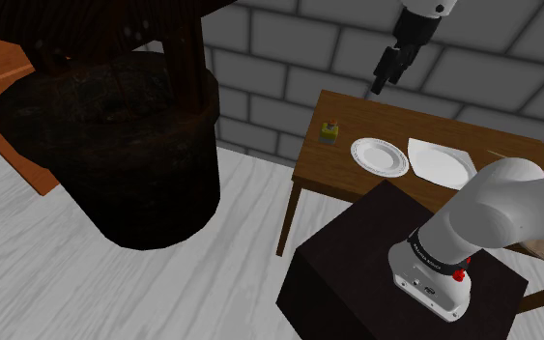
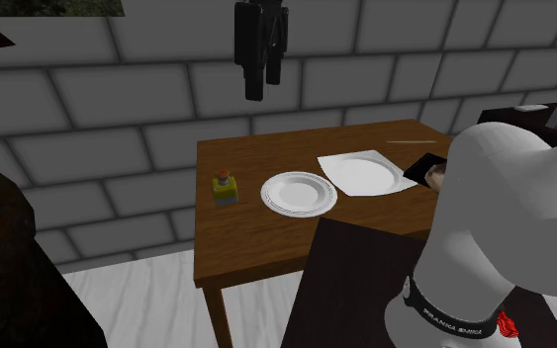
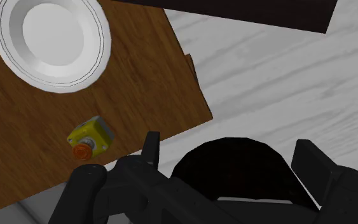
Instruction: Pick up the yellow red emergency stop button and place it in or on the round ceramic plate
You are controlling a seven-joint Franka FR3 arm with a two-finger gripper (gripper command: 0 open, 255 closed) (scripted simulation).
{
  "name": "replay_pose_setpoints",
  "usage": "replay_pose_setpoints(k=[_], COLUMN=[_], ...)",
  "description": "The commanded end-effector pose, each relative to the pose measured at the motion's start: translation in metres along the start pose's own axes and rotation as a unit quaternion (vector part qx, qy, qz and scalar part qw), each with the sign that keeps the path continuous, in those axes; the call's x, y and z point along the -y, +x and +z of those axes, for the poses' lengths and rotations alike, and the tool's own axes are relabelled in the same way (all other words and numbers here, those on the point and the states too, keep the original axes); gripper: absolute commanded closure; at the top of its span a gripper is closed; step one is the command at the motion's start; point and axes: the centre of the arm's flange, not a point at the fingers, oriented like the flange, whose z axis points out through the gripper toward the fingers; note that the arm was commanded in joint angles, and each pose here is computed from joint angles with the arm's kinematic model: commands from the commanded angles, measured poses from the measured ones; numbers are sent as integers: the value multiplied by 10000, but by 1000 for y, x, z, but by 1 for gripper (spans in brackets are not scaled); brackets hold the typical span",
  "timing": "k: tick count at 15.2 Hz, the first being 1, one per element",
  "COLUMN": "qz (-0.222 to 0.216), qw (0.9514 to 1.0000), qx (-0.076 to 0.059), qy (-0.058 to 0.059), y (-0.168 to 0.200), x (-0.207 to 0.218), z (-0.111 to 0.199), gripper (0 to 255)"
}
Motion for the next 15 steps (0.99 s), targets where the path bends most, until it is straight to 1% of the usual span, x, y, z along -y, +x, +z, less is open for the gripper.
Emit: replay_pose_setpoints(k=[1,15], qz=[0,-110], qw=[10000,9999], qx=[0,104], qy=[0,0], y=[0,89], x=[0,-104], z=[0,126], gripper=[0,0])
